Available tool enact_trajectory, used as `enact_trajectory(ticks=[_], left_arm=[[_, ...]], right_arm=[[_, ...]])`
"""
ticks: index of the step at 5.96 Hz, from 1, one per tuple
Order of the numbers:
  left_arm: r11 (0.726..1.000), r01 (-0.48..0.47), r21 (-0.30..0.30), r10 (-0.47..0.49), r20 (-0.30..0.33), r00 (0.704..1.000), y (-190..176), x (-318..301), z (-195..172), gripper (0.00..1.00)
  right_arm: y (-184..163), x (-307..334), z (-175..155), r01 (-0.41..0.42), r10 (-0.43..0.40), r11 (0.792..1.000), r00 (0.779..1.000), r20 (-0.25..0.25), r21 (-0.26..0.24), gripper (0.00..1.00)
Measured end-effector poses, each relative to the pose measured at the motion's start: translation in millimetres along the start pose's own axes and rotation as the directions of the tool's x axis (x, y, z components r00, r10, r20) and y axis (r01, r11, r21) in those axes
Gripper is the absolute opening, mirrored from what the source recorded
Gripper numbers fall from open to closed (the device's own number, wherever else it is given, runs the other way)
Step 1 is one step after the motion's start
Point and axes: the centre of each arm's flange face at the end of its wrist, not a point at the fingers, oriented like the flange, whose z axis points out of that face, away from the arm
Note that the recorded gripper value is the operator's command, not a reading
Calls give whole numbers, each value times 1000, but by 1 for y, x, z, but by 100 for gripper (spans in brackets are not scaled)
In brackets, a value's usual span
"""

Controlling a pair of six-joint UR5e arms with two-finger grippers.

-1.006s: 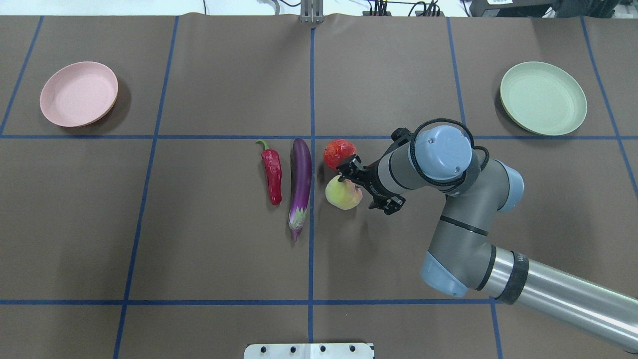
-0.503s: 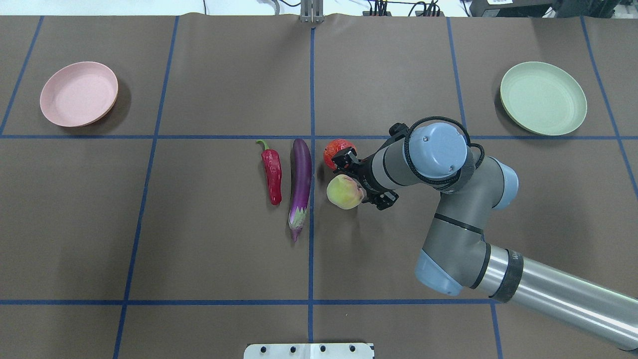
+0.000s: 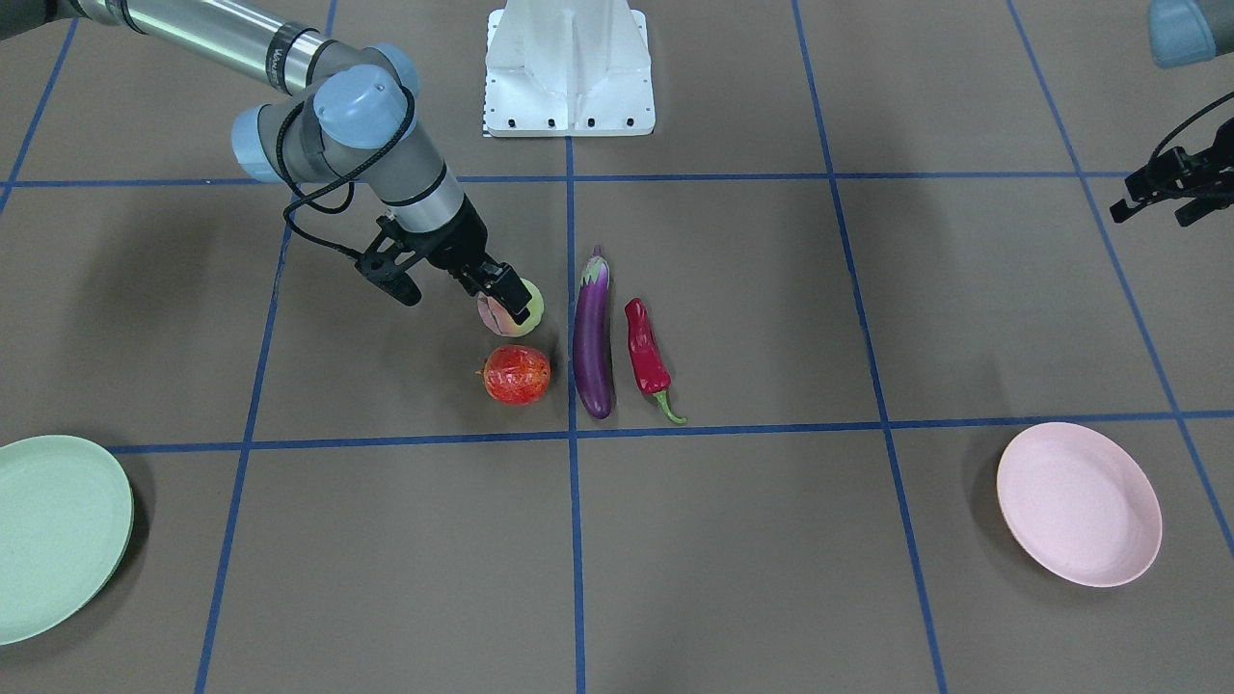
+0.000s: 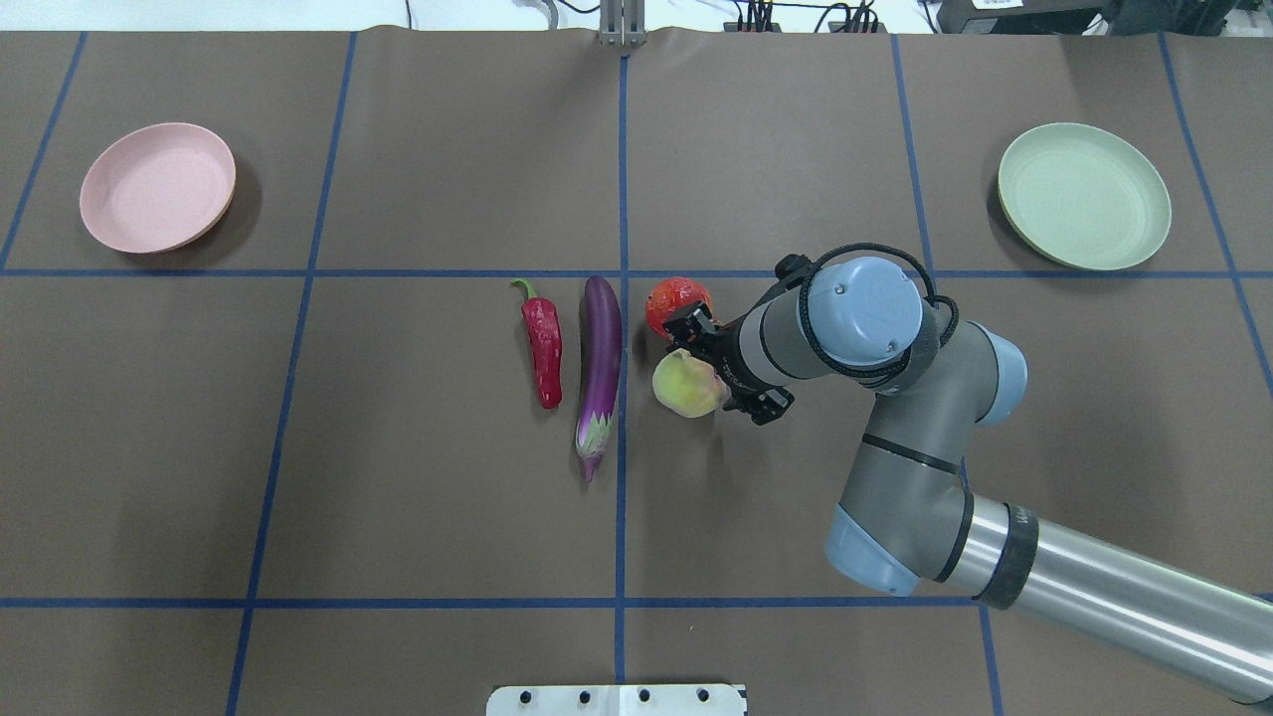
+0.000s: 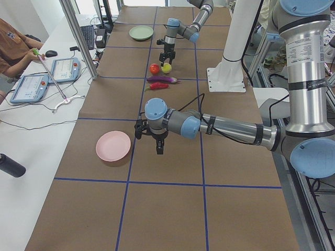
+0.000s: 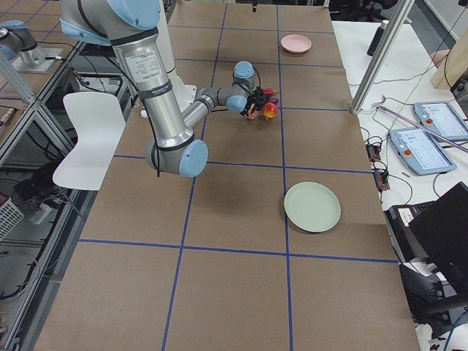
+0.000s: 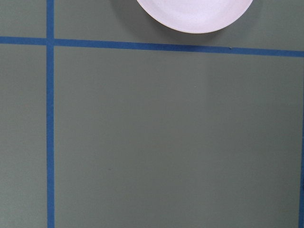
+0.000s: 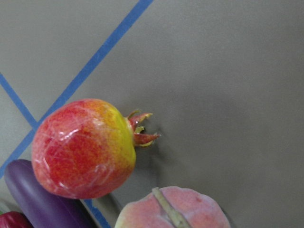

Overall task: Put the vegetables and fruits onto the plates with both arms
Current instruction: 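Close the right gripper on the peach and lift it, then carry the peach to the green plate while the left gripper grasps the chili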

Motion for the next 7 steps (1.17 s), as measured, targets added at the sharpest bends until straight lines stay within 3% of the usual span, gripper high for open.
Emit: enact_trajectory(ticks=[1,2,3,5,7], left_arm=[[1000,0,0,0,0,1000,0,0,0,100],[1000,0,1,0,-1,1000,0,1,0,100],[1000,12,4,-12,-6,1000,-3,6,-1,100],[997,72,4,-71,-45,996,-23,82,2,100],[990,139,-7,-139,-81,987,-44,215,22,100]], right_arm=[[2,-2,3,1,-1,1000,1000,3,7,61],[4,-5,6,1,-1,1000,1000,3,10,14],[7,-6,6,-1,1,1000,1000,4,8,0],[-17,-20,-22,-11,11,1000,999,33,9,0],[-122,-29,-84,47,-47,999,999,28,-15,0]])
